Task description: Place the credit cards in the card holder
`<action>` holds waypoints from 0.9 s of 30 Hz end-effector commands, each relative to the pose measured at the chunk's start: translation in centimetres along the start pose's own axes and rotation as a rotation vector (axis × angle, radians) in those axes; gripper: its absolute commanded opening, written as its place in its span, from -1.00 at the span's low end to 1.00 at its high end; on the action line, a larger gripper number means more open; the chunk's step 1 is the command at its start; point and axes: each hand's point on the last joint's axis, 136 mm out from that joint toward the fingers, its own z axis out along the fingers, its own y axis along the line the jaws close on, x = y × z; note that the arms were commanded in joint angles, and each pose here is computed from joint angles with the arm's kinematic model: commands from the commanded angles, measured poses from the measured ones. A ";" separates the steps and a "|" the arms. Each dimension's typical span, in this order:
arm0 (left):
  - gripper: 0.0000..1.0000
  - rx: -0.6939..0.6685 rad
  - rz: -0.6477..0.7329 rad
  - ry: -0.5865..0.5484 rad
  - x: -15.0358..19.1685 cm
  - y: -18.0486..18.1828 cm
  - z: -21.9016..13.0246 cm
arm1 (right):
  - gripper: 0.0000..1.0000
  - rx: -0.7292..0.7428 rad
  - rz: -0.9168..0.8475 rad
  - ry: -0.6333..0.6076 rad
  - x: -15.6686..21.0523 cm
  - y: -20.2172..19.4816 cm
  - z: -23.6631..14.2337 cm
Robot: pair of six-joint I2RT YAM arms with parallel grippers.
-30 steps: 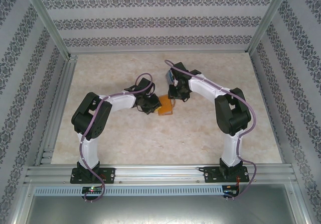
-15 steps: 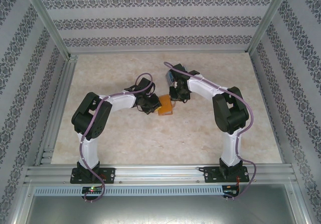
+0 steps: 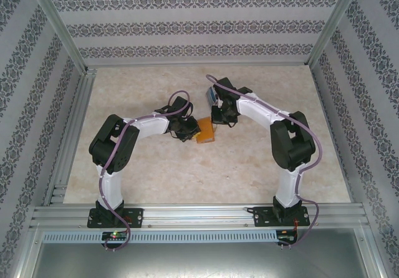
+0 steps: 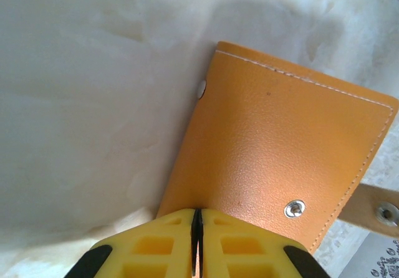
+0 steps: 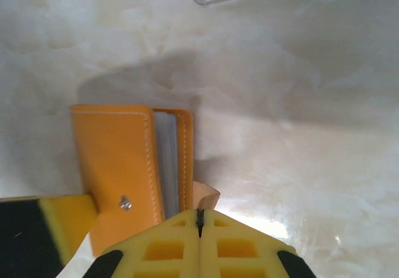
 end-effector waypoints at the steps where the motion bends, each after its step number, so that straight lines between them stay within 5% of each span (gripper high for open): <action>1: -0.77 -0.101 0.002 0.005 0.6 2.3 1.1 | -0.98 -0.066 -0.045 -0.018 0.3 1.9 -1.1; 12: -0.77 -0.104 0.009 0.010 0.7 2.2 1.3 | -0.98 -0.129 -0.127 0.094 2.1 4.4 2.5; 27: -0.77 -0.124 0.029 0.005 0.8 2.5 0.8 | -0.96 -0.113 -0.108 0.086 1.8 3.4 3.8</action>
